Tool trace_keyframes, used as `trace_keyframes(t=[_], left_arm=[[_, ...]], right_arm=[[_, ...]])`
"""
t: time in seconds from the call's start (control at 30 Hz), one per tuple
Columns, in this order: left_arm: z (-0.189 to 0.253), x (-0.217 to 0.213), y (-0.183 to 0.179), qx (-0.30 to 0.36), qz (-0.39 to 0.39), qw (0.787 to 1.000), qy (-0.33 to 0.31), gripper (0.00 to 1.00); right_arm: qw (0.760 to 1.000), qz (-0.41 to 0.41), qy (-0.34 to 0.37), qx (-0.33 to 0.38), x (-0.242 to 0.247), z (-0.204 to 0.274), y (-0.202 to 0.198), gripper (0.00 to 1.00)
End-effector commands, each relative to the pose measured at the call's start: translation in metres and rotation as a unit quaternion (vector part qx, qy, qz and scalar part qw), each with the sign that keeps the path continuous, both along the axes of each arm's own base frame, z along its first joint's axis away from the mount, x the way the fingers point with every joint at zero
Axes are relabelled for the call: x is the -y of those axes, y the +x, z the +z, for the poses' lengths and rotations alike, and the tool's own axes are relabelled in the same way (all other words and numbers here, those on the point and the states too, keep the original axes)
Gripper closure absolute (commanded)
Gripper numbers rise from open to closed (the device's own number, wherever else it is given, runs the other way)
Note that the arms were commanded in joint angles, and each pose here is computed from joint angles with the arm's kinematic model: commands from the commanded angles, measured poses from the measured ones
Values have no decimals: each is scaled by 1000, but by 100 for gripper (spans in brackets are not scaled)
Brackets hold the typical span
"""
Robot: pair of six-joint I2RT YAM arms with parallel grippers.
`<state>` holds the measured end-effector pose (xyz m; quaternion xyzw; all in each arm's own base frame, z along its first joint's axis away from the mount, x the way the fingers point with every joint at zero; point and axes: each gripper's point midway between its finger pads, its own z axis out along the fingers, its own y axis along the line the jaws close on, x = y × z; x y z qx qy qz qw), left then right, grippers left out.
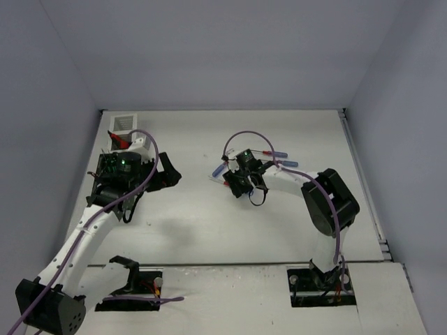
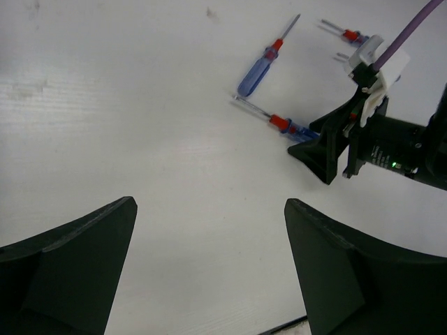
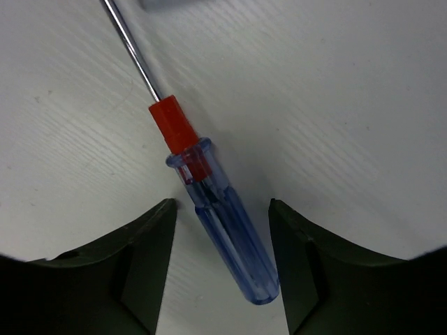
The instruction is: Sort the tools into containers
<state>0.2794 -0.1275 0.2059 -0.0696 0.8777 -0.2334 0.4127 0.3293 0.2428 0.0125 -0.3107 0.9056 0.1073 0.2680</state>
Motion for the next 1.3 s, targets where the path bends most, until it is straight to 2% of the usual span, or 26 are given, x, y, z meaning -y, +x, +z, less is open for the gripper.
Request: trace_keyframes(t=[0.0, 0.13, 0.23, 0.43, 0.73, 1.03, 1.17, 1.27], left_arm=[[16, 0, 6, 40, 40, 997, -45, 15], [8, 9, 9, 30, 35, 996, -70, 15], [4, 20, 12, 24, 26, 995, -93, 15], [13, 44, 17, 28, 9, 990, -141, 15], [27, 74, 29, 33, -7, 983, -181, 16], [76, 111, 40, 95, -51, 972, -207, 27], [79, 118, 45, 101, -51, 972, -208, 31], [72, 121, 49, 89, -49, 973, -208, 42]], right_arm=[[1000, 23, 1, 21, -14, 10, 6, 53], [999, 20, -28, 29, -13, 3, -5, 73], [998, 34, -33, 34, -23, 5, -21, 99], [997, 44, 16, 69, -46, 42, -39, 100], [971, 48, 175, 153, -78, 147, -61, 100], [956, 64, 231, 169, -89, 182, -72, 100], [952, 67, 243, 172, -92, 187, -73, 100], [950, 67, 250, 173, -92, 189, -74, 100]])
